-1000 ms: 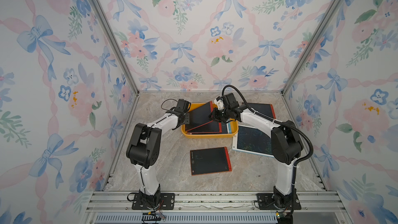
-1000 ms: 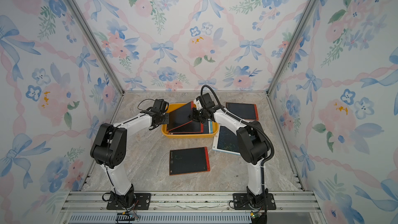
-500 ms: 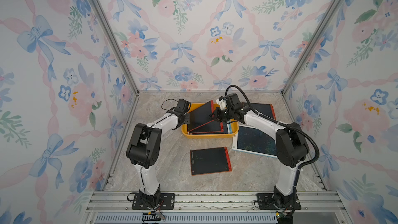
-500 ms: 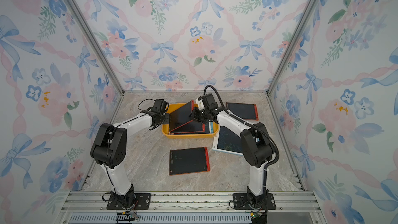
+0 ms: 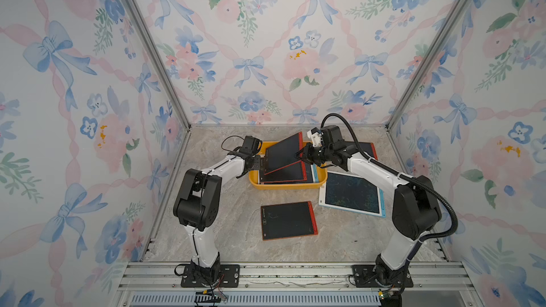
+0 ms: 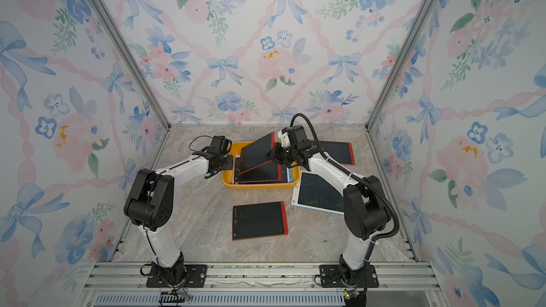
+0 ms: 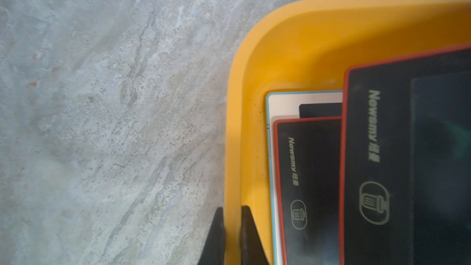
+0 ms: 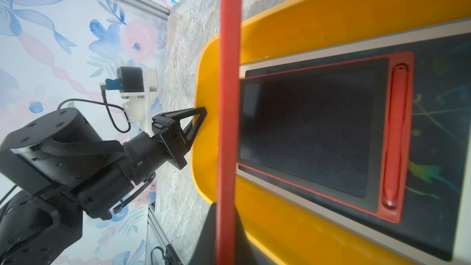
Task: Take out the writing tablet from the storage box
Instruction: Pick up the writing tablet from the storage box, then place the writing tablet at the center of the board.
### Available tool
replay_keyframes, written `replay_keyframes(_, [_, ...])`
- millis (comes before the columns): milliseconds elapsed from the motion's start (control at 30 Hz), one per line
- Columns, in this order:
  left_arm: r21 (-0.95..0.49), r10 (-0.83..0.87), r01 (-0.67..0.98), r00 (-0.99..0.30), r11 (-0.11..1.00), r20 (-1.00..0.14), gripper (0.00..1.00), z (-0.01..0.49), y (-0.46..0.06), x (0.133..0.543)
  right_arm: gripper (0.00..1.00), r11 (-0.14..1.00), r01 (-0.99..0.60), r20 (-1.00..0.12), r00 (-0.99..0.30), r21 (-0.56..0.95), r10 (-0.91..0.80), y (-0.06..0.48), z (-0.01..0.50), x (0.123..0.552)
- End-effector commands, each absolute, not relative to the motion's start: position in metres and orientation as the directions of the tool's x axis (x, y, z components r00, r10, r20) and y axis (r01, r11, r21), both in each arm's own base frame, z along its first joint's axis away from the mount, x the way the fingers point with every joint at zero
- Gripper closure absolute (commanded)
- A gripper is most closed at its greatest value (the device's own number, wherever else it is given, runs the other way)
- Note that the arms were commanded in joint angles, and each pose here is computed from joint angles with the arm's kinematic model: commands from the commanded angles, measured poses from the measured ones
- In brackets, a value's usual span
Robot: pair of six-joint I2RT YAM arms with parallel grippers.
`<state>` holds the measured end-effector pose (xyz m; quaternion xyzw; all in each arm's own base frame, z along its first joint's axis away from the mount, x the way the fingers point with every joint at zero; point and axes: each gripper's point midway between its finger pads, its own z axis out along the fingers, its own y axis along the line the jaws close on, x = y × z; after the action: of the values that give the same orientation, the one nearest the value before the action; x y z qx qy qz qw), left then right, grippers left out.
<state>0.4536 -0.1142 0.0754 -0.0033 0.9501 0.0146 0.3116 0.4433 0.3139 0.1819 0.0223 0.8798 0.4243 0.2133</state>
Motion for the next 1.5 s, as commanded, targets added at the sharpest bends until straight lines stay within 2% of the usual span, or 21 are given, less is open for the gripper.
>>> replay_keyframes(0, [0.021, 0.011, -0.001, -0.824, 1.000, -0.566, 0.98, 0.076, -0.117, 0.441, 0.92, 0.619, -0.174, -0.381, -0.898, 0.766, 0.220, 0.309, 0.198, 0.441])
replay_keyframes(233, [0.005, -0.002, -0.005, -0.823, 1.000, -0.568, 0.93, 0.078, -0.117, 0.441, 0.92, 0.623, -0.175, -0.389, -0.893, 0.762, 0.225, 0.301, 0.205, 0.438])
replay_keyframes(467, [0.000, -0.006, -0.007, -0.818, 1.000, -0.575, 0.81, 0.082, -0.117, 0.441, 0.92, 0.635, -0.183, -0.404, -0.888, 0.751, 0.221, 0.294, 0.215, 0.434])
replay_keyframes(633, [0.003, -0.008, -0.011, -0.809, 1.000, -0.588, 0.69, 0.089, -0.115, 0.442, 0.92, 0.632, -0.189, -0.407, -0.886, 0.752, 0.220, 0.292, 0.226, 0.430])
replay_keyframes(800, [-0.031, -0.055, -0.046, -0.774, 0.998, -0.630, 0.65, 0.114, -0.103, 0.453, 0.92, 0.645, -0.178, -0.407, -0.885, 0.743, 0.225, 0.287, 0.236, 0.424])
replay_keyframes(967, [-0.003, -0.077, -0.101, -0.734, 0.995, -0.675, 0.61, 0.150, -0.072, 0.458, 0.92, 0.626, -0.209, -0.420, -0.883, 0.751, 0.209, 0.292, 0.251, 0.411])
replay_keyframes(1200, [-0.015, -0.137, -0.183, -0.679, 0.983, -0.721, 0.58, 0.199, -0.032, 0.441, 0.91, 0.544, -0.263, -0.424, -0.884, 0.797, 0.194, 0.320, 0.278, 0.386])
replay_keyframes(1467, [-0.054, -0.229, -0.302, -0.580, 0.952, -0.782, 0.53, 0.248, 0.014, 0.408, 0.92, 0.377, -0.302, -0.362, -0.927, 0.876, 0.098, 0.408, 0.274, 0.340])
